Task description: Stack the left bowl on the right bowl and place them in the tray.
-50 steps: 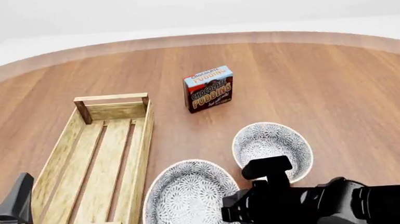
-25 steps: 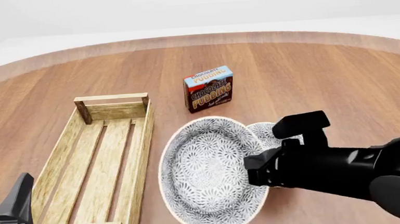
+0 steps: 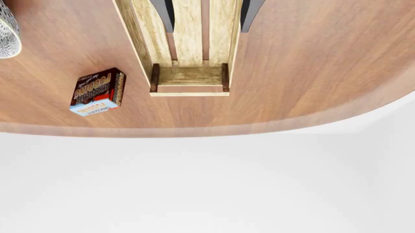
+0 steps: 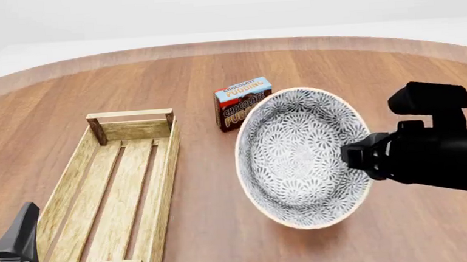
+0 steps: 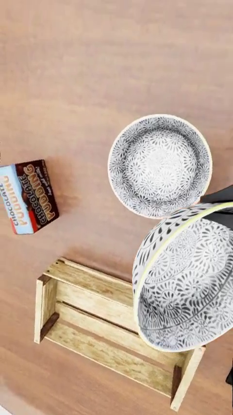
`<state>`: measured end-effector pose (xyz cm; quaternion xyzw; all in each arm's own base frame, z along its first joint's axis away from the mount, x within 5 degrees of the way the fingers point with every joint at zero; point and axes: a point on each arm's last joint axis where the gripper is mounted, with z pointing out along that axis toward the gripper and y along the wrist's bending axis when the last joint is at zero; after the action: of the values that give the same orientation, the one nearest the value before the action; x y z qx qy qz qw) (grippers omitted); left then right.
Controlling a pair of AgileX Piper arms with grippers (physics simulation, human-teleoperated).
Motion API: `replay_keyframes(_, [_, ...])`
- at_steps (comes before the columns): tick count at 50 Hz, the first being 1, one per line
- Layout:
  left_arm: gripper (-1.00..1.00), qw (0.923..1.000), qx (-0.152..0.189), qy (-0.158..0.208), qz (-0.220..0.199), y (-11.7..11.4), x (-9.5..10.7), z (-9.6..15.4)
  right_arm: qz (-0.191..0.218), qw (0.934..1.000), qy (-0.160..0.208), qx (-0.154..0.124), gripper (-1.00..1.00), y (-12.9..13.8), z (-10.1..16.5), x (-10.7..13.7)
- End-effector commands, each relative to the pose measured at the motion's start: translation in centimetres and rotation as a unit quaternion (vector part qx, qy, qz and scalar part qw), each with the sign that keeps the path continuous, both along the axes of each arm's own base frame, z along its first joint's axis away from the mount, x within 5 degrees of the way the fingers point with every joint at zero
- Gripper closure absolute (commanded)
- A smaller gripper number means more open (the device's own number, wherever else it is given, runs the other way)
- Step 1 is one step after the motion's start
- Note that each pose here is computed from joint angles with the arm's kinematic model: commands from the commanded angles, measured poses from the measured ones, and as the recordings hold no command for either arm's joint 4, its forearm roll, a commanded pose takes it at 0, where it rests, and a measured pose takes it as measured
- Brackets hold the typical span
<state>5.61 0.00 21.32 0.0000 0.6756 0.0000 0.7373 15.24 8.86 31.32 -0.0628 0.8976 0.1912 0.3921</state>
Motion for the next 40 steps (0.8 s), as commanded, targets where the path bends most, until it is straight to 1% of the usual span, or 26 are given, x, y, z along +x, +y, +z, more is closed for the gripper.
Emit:
replay_keyframes(1, [-1.0,1.0,0.0,0.0,0.0,0.0,0.0,0.0,-0.046,0.9989,0.008,-0.004,1.0,-1.7,1.5,0.3])
replay_keyframes(6, [-1.0,1.0,0.0,0.0,0.0,0.0,0.0,0.0,-0.053,0.9984,0.015,-0.007,1.0,-1.6,1.8,1.1])
replay_keyframes(10, [-1.0,1.0,0.0,0.0,0.0,0.0,0.0,0.0,-0.07,0.9973,0.019,-0.01,1.0,-2.0,2.0,1.8])
replay_keyframes(15, [-1.0,1.0,0.0,0.0,0.0,0.0,0.0,0.0,-0.073,0.997,0.022,-0.008,1.0,-1.9,2.4,2.3])
replay_keyframes(22, [-1.0,1.0,0.0,0.0,0.0,0.0,0.0,0.0,-0.083,0.9957,0.04,-0.003,1.0,-1.4,1.1,3.3])
replay_keyframes(26, [-1.0,1.0,0.0,0.0,0.0,0.0,0.0,0.0,-0.083,0.9957,0.042,-0.003,1.0,-1.2,1.3,3.8])
replay_keyframes(33, [-1.0,1.0,0.0,0.0,0.0,0.0,0.0,0.0,-0.086,0.995,0.051,0.005,1.0,-0.6,1.2,4.4])
replay_keyframes(35, [-1.0,1.0,0.0,0.0,0.0,0.0,0.0,0.0,-0.094,0.9937,0.06,0.011,1.0,-0.5,0.7,4.5])
replay_keyframes(37, [-1.0,1.0,0.0,0.0,0.0,0.0,0.0,0.0,-0.095,0.9936,0.06,0.01,1.0,-0.6,0.6,4.6])
replay_keyframes(40, [-1.0,1.0,0.0,0.0,0.0,0.0,0.0,0.0,-0.106,0.9923,0.062,0.017,1.0,-0.8,0.6,4.7])
